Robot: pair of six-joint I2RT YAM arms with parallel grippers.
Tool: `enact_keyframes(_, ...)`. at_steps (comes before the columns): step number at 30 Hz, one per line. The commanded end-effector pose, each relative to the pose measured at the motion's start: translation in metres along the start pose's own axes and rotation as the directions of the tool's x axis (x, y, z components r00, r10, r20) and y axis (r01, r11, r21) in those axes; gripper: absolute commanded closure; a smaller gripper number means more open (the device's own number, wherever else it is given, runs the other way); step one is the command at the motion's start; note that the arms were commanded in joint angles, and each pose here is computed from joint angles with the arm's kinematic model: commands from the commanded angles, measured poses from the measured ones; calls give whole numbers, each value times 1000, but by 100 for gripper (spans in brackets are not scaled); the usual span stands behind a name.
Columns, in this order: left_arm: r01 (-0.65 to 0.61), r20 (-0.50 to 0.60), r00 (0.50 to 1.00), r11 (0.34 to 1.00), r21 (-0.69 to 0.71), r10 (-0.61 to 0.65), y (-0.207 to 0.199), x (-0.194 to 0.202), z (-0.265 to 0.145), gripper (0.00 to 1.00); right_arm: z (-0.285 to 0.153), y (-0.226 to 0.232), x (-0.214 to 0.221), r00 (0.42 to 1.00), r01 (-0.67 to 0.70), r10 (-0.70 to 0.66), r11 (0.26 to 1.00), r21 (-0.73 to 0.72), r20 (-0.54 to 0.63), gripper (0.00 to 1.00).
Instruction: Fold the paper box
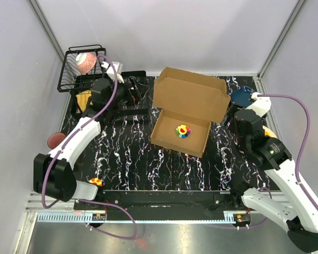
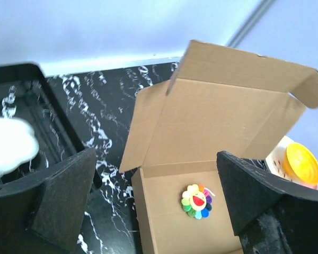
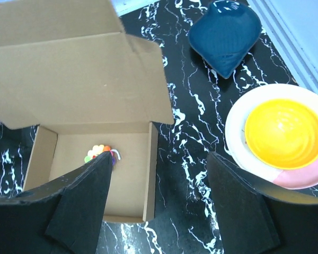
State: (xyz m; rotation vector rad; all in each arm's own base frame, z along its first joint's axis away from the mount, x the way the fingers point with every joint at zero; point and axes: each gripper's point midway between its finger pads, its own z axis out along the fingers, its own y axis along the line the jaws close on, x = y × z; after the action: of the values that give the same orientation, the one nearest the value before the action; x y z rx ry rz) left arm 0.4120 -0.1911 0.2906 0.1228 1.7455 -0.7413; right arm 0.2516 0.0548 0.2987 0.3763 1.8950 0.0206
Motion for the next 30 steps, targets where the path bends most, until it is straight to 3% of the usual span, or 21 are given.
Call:
enact_keyframes(1, -193, 73, 981, 947, 257, 180, -19, -27, 14, 1, 8, 11, -8, 997, -79, 78, 994, -81, -8, 22)
enact_keyframes(4, -173, 1, 983, 917, 360, 185, -15, -12, 22, 6, 5, 15, -3, 996, -91, 88, 989, -115, -31, 22)
enact_keyframes(12, -226, -118, 953, 916, 332, 278, 15, 10, 55, 11, 0, 26, -7, 996, -74, 65, 984, -162, -59, 21)
enact_keyframes(19, -287, -71, 939, 878, 382, 338, 11, -4, 84, 12, -12, 31, -8, 995, -72, 54, 973, -220, -87, 21)
enact_keyframes(30, -263, -144, 918, 839, 477, 369, 16, 40, 118, 15, -31, 23, -4, 991, -113, 89, 961, -251, -105, 21)
